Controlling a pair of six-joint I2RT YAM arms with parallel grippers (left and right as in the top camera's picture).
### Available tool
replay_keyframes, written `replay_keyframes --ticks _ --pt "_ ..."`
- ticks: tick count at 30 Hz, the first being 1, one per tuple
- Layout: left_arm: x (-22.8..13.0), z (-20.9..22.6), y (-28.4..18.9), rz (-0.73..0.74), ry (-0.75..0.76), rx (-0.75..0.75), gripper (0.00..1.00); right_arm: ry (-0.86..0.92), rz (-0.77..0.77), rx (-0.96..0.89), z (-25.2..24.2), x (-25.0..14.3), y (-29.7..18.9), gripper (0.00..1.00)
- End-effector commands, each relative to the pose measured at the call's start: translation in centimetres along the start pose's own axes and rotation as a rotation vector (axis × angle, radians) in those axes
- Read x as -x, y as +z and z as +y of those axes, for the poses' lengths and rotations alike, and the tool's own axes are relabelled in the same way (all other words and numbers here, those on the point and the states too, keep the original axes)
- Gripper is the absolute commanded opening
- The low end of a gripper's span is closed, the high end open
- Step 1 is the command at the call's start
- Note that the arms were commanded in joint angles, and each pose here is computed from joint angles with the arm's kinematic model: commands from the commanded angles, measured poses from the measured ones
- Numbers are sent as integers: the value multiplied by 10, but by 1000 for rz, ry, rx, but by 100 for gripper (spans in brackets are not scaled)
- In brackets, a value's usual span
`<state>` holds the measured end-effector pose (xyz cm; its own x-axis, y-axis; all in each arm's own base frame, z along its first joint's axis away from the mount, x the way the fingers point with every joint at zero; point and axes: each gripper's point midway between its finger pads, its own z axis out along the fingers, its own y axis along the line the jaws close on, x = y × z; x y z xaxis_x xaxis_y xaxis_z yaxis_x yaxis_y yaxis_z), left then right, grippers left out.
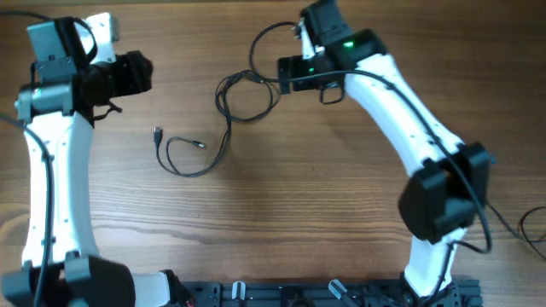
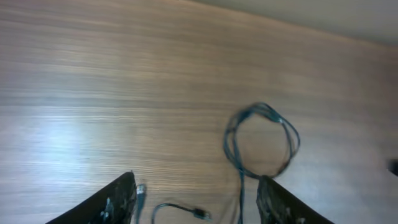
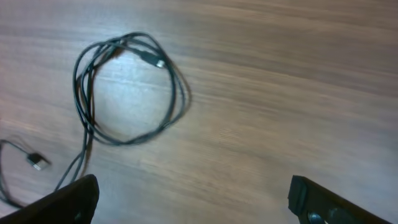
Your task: Untangle cables
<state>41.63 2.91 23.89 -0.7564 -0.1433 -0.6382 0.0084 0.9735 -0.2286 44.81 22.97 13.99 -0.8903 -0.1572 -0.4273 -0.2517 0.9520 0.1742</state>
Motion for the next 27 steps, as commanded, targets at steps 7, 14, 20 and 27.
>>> replay_keyframes --ticks 7,14,20,27 --pt "-37 -39 81 177 52 -315 64 -133 -48 103 21 15 43 100" --pt "-55 -59 113 233 125 -371 65 -134 -44 129 23 13 78 100" --pt "-56 -60 118 232 131 -369 65 -118 14 145 21 -4 114 100" --pt "-53 -42 119 226 115 -315 65 -97 33 175 23 -12 137 100"
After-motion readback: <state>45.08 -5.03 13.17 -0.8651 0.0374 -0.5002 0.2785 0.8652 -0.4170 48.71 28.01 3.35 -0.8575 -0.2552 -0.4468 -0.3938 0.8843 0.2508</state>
